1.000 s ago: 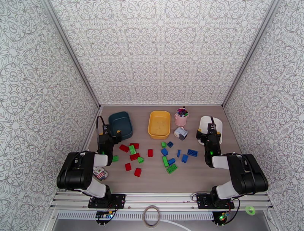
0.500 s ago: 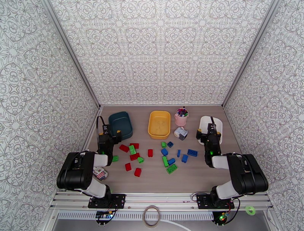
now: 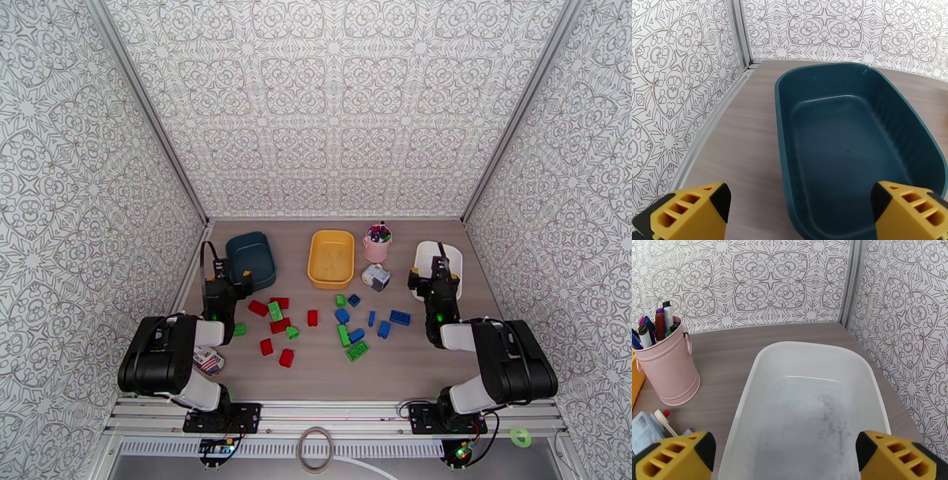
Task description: Sort the legos into containers by color
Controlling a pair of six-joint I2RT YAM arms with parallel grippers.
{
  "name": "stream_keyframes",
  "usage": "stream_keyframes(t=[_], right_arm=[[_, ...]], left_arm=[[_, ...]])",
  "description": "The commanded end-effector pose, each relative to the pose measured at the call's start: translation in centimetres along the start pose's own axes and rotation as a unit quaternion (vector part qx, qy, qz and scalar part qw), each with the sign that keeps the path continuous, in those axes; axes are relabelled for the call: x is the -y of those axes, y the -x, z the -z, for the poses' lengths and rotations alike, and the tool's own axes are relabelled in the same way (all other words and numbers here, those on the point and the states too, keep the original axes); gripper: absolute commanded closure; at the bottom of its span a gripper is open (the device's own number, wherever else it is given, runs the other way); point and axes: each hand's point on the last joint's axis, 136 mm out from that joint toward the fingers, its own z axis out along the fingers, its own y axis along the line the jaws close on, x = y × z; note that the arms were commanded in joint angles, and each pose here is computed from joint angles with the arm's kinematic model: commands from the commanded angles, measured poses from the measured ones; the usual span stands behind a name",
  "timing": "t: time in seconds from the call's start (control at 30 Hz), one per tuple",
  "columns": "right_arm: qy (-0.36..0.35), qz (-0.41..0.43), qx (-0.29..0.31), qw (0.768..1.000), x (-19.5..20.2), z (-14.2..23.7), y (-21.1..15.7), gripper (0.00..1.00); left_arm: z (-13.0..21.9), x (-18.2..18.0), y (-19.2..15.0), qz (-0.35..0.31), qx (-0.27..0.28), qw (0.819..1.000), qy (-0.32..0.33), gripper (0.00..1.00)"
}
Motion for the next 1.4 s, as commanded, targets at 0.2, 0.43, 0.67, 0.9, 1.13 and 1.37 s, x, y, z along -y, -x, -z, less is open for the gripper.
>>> stream_keyframes(t=[0.2, 0.43, 0.67, 0.9, 1.13, 1.37], right_arm=[[0.001, -0.003, -0.006, 1.000, 0.2, 0.0, -0.5, 0.01], [0.002, -0.003, -0.005, 1.000, 0.2, 0.1, -0.5, 0.01], [0.022, 0.004, 0.009, 1.000, -0.1, 1.9, 2.2, 0.01], [-0.065, -0.048, -0.055, 0.995, 3.4, 5.0, 5.1, 0.01], [-0.073, -0.158, -0.153, 0.973, 3.9, 9.6, 6.0, 0.01], [-0.046, -0.257, -0.232, 0.937, 2.4, 12.9, 4.7, 0.08]], left_arm=[[0.2, 0.1, 0.8, 0.002, 0.013, 1.000, -0.009, 0.01], [0.2, 0.0, 0.8, 0.003, 0.013, 1.000, -0.009, 0.01], [3.1, -0.7, 4.0, -0.001, 0.050, 0.998, 0.028, 0.01], [8.9, -0.3, 10.5, 0.036, 0.113, 0.992, 0.047, 0.01], [14.0, -3.7, 11.3, 0.215, 0.077, 0.968, 0.107, 0.01], [16.6, -3.4, 9.5, 0.277, -0.011, 0.957, 0.091, 0.01]])
